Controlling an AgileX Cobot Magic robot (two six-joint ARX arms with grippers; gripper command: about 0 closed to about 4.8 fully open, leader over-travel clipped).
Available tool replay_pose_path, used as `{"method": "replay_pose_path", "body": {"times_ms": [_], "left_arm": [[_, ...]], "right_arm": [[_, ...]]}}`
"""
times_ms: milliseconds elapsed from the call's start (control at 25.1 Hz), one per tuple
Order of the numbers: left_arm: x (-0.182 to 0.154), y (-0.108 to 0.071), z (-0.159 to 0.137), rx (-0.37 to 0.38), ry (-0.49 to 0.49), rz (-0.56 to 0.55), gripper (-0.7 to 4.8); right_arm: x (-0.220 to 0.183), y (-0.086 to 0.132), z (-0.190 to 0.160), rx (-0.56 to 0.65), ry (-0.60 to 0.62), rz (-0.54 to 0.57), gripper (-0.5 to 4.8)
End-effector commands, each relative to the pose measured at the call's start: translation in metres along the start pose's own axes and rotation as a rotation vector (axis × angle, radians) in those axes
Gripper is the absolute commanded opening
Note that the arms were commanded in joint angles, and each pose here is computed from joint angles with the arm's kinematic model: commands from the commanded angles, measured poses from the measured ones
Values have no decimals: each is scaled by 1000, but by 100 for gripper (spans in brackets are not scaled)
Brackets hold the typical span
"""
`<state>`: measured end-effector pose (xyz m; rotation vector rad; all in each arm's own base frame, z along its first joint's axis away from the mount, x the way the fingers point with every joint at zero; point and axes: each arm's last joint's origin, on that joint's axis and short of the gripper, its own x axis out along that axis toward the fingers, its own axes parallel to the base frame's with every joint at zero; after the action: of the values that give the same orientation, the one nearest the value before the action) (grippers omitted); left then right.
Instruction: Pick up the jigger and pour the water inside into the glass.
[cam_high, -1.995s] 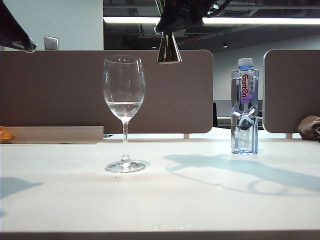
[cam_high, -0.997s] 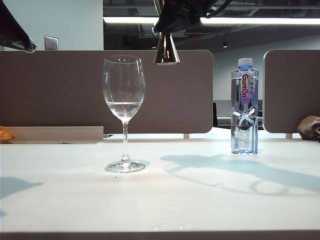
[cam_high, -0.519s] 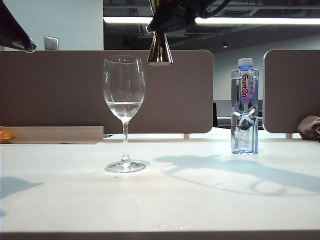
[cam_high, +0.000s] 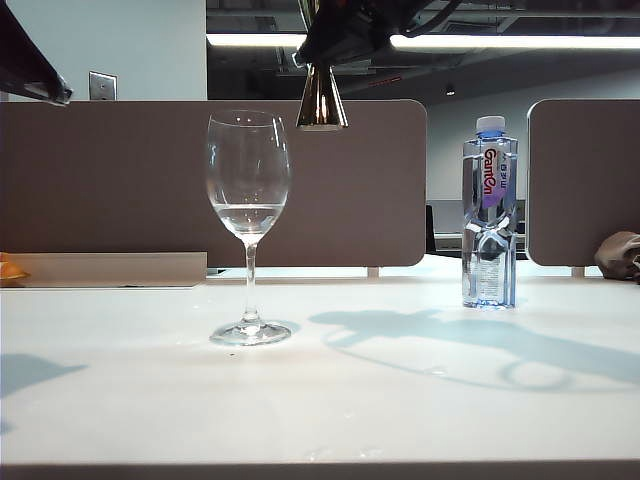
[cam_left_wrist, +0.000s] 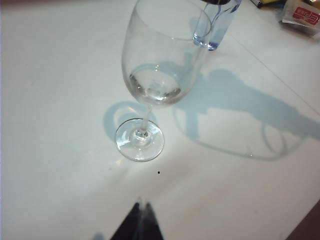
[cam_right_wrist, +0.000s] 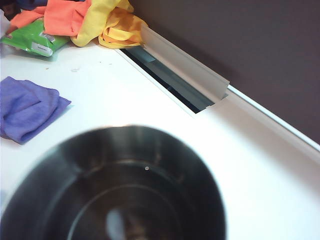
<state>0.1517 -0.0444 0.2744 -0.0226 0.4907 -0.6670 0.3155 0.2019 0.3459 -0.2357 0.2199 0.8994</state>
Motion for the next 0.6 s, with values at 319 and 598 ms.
{"method": "replay_pose_path", "body": {"times_ms": [319,598], "left_arm": [[0,0,1,0,-6,-3,4],[0,0,1,0,-6,-3,4]], "right_arm": [[-3,-4,5,-67,-4,-131,13],[-3,-4,5,-153,2,-136,13]]}}
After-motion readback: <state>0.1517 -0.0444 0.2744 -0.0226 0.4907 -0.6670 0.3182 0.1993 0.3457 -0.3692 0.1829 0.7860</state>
